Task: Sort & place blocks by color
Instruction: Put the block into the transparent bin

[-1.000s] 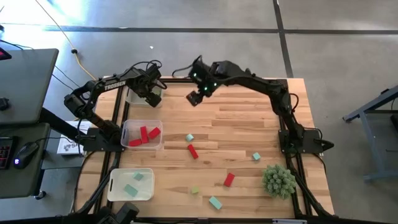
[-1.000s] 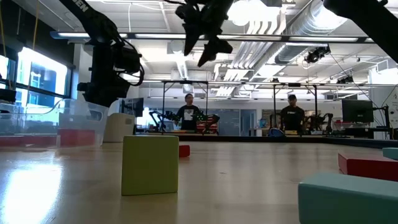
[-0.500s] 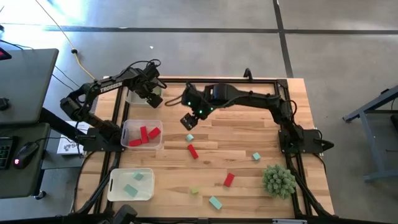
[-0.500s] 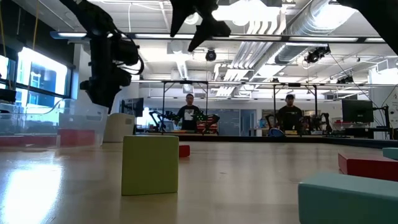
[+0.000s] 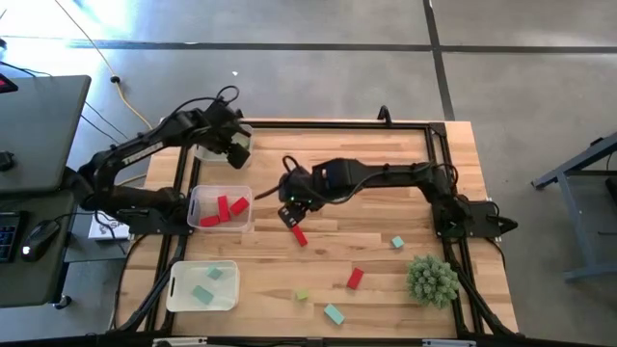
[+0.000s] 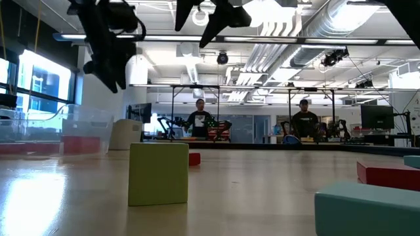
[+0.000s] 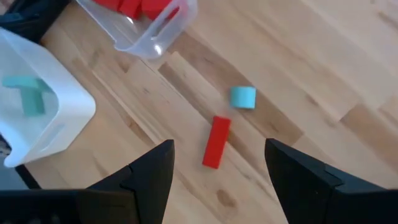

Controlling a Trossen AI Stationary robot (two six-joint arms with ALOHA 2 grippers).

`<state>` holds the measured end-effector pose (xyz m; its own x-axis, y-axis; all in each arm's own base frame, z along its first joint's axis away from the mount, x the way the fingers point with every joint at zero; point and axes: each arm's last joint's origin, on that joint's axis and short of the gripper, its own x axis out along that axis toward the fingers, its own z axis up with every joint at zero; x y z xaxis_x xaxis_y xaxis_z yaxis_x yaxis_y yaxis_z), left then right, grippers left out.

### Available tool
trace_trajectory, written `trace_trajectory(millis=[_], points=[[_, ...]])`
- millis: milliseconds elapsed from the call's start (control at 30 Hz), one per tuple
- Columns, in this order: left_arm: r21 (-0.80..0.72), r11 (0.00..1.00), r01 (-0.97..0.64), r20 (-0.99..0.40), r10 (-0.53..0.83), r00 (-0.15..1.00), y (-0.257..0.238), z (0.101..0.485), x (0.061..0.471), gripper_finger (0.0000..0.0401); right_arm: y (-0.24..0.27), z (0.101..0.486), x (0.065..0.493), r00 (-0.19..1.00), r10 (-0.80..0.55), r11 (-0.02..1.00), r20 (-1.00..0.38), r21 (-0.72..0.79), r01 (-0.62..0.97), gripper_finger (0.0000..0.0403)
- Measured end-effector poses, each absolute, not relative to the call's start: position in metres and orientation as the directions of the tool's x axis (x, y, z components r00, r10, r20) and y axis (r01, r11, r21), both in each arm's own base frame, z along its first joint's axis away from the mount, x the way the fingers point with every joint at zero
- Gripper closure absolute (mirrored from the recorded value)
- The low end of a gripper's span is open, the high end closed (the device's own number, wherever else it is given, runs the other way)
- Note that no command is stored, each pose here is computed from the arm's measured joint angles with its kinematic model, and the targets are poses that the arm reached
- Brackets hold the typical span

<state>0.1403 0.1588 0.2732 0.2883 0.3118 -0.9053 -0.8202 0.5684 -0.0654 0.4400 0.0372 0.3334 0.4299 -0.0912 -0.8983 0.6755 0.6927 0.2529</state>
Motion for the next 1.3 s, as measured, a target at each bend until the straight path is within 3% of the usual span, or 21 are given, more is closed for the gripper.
trace_trajectory(millis=[367, 800, 1300], points=[[-0.134, 0.650, -0.748, -0.858, 0.302, 0.416, 0.127, 0.292, 0.147, 0.0192, 0.058, 0.291, 0.458, 0.338, -0.053, 0.602, -0.940, 0.240, 0.761, 0.0164], [-0.140, 0.693, -0.707, -0.856, 0.273, 0.438, 0.115, 0.292, 0.155, 0.0193, 0.066, 0.210, 0.485, 0.165, 0.041, 0.606, -0.986, 0.155, 0.780, 0.0164], [-0.136, 0.693, -0.708, -0.857, 0.276, 0.435, 0.115, 0.292, 0.155, 0.0194, 0.068, 0.161, 0.496, 0.094, 0.040, 0.611, -0.995, 0.099, 0.785, 0.0164]])
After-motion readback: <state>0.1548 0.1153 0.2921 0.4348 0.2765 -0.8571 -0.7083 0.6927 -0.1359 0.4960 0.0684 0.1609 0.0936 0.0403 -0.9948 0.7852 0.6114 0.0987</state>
